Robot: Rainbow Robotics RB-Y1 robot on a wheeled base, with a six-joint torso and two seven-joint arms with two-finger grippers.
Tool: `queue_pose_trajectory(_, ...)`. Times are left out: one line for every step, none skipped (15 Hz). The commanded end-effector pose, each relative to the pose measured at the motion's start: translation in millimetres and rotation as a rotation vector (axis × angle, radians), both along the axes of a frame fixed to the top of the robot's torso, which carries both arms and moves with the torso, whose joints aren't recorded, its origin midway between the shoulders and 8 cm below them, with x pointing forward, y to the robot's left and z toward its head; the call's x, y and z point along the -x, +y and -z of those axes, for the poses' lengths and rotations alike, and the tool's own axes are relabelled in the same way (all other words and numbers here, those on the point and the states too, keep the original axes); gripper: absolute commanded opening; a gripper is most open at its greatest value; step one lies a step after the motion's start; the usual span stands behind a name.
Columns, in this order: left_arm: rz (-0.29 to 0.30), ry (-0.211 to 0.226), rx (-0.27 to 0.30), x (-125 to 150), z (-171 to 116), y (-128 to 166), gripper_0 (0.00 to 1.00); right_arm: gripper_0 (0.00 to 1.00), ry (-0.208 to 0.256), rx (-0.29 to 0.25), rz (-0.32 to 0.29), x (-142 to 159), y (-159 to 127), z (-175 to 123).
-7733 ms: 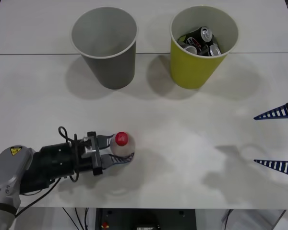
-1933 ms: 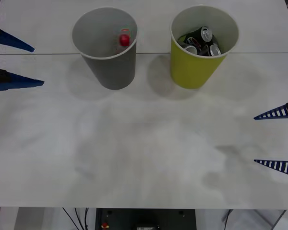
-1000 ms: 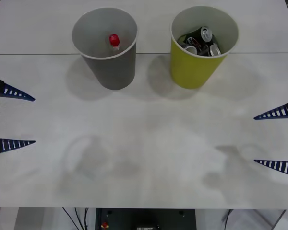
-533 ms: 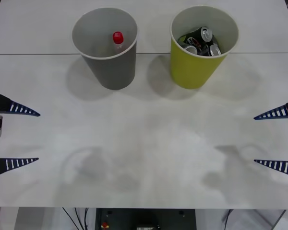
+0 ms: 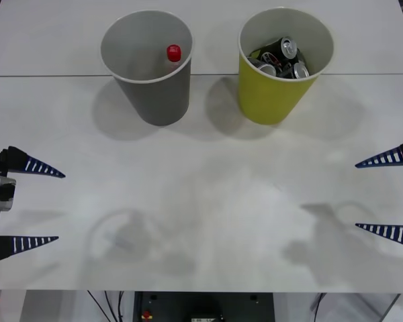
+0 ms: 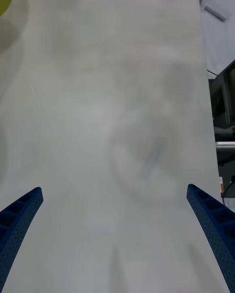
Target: Put the can into the green bin and the plastic bottle into the gray bin
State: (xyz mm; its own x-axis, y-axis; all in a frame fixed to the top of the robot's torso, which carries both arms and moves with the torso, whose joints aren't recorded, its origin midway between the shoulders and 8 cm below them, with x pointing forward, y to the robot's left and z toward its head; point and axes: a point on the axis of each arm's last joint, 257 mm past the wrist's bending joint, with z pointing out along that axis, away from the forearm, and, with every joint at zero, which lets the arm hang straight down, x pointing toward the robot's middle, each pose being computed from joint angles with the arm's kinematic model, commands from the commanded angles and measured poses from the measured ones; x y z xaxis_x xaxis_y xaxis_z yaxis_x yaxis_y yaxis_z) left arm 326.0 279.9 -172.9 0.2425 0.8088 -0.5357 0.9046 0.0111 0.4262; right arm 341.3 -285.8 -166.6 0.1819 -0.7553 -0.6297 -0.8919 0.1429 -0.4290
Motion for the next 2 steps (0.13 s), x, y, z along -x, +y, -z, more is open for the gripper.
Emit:
queue_pose_trajectory(0.001, 0.0, 0.0, 0.0, 0.2, -0.1, 1.0, 1.0, 0.0, 0.0, 0.0, 0.0, 0.0, 0.0)
queue_pose_trajectory(0.001, 0.0, 0.0, 0.0, 0.2, -0.1, 1.0, 1.0, 0.0, 0.0, 0.0, 0.0, 0.0, 0.0)
